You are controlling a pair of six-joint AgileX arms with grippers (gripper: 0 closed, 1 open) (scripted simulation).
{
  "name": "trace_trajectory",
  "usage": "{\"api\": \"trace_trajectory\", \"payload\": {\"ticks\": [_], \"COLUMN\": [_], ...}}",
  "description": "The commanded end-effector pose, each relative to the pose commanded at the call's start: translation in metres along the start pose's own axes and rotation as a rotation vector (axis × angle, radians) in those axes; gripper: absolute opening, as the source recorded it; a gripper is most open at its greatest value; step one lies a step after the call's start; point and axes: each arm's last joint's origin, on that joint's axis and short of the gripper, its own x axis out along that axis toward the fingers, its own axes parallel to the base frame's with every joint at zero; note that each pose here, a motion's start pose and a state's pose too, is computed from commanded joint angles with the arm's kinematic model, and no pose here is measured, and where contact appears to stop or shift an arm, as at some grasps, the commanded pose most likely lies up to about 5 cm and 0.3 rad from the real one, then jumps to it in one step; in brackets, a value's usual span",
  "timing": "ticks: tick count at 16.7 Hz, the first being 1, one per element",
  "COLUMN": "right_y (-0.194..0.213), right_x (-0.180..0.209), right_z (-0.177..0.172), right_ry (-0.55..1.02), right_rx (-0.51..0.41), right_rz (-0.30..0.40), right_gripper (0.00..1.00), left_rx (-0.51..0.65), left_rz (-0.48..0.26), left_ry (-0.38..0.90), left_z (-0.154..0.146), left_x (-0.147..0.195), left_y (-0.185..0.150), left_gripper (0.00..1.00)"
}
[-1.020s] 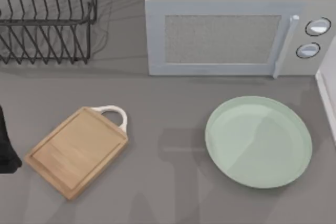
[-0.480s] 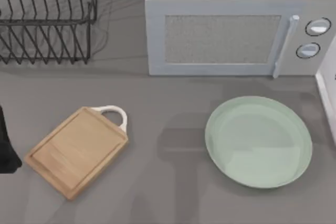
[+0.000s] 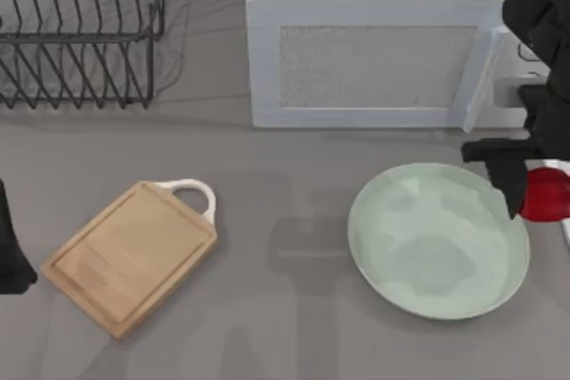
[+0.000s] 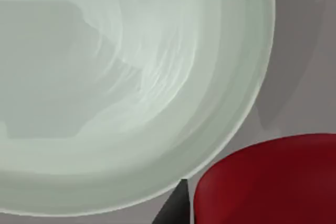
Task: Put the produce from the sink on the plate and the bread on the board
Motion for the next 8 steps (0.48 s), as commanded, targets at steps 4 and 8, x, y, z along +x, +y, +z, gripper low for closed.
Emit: {"api": "trace_trajectory", "payload": {"ticks": [4,8], "right_y": [0.047,0.073], "right_x": [-0.017,-0.029], "right_z": [-0.008,-0.010], "right_ry": [-0.081,-0.147], "right_rx": [0.000,0.005], "right_rz": [0.012,0.040], "right_gripper": [0.00,0.00], "left_rx": [0.000,0.000], "left_rz": [0.000,0.000], "left_ry": [0.000,0.000], "left_z": [0.000,0.000], "left_x": [0.000,0.000], "left_y": [0.000,0.000], "left_gripper": [1.00,1.00]}}
